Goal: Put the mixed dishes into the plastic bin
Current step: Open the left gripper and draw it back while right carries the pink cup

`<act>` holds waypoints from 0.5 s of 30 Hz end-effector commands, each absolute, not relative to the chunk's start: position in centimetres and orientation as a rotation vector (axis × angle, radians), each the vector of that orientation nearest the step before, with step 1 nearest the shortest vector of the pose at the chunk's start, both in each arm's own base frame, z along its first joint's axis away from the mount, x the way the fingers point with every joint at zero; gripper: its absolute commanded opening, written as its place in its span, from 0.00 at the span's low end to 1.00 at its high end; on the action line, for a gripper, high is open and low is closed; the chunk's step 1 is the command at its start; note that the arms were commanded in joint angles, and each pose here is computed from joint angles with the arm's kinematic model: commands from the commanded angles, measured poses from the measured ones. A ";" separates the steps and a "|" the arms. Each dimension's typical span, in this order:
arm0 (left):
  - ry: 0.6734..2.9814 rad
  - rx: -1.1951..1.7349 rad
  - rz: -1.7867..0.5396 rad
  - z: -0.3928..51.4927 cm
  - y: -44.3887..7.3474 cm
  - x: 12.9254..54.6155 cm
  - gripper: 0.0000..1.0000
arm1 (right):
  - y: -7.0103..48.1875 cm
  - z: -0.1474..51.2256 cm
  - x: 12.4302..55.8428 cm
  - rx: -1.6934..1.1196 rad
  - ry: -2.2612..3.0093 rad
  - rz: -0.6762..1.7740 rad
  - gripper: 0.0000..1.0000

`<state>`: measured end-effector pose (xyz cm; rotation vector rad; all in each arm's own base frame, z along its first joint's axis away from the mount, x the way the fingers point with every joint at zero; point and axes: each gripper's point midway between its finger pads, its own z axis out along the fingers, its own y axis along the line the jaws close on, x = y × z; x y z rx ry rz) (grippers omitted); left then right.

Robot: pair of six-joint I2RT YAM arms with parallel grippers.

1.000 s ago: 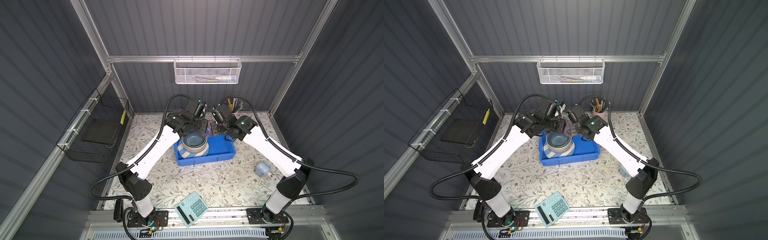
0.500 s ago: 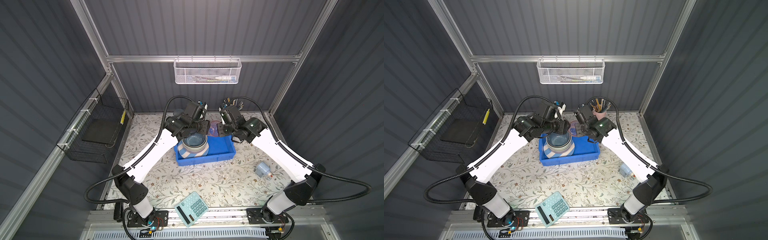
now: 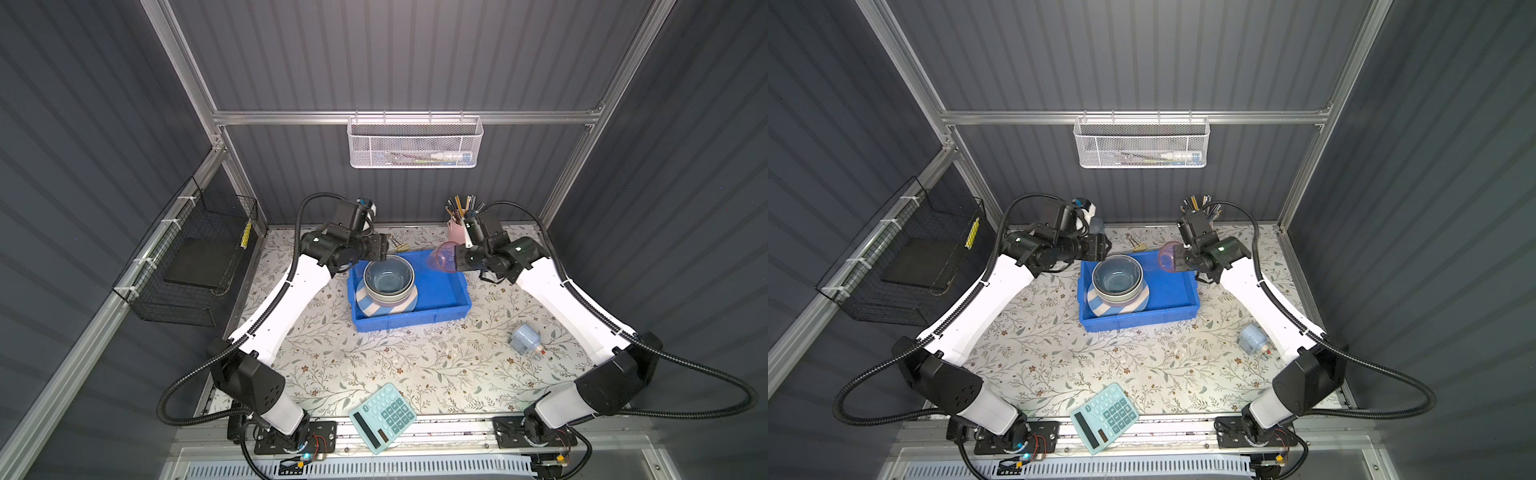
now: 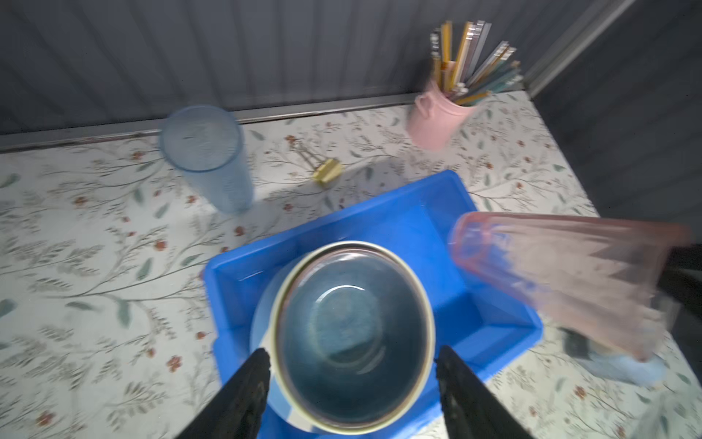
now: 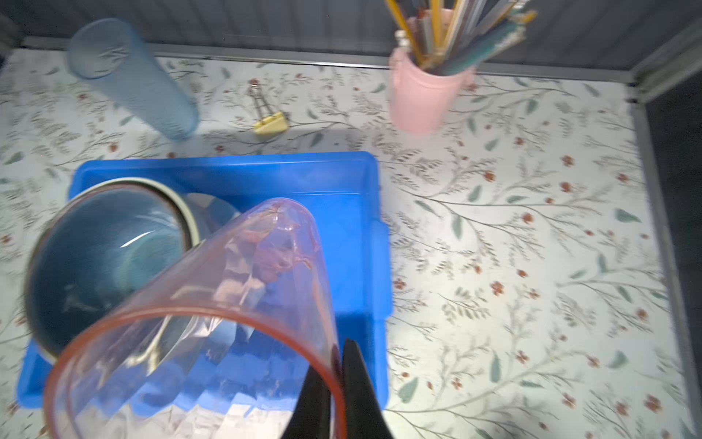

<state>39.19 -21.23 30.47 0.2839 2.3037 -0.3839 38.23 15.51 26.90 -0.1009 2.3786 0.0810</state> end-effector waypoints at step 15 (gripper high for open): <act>2.349 0.343 -0.364 29.5 -20.8 38.7 0.71 | 15.1 25.2 39.4 -0.130 2.430 0.054 0.00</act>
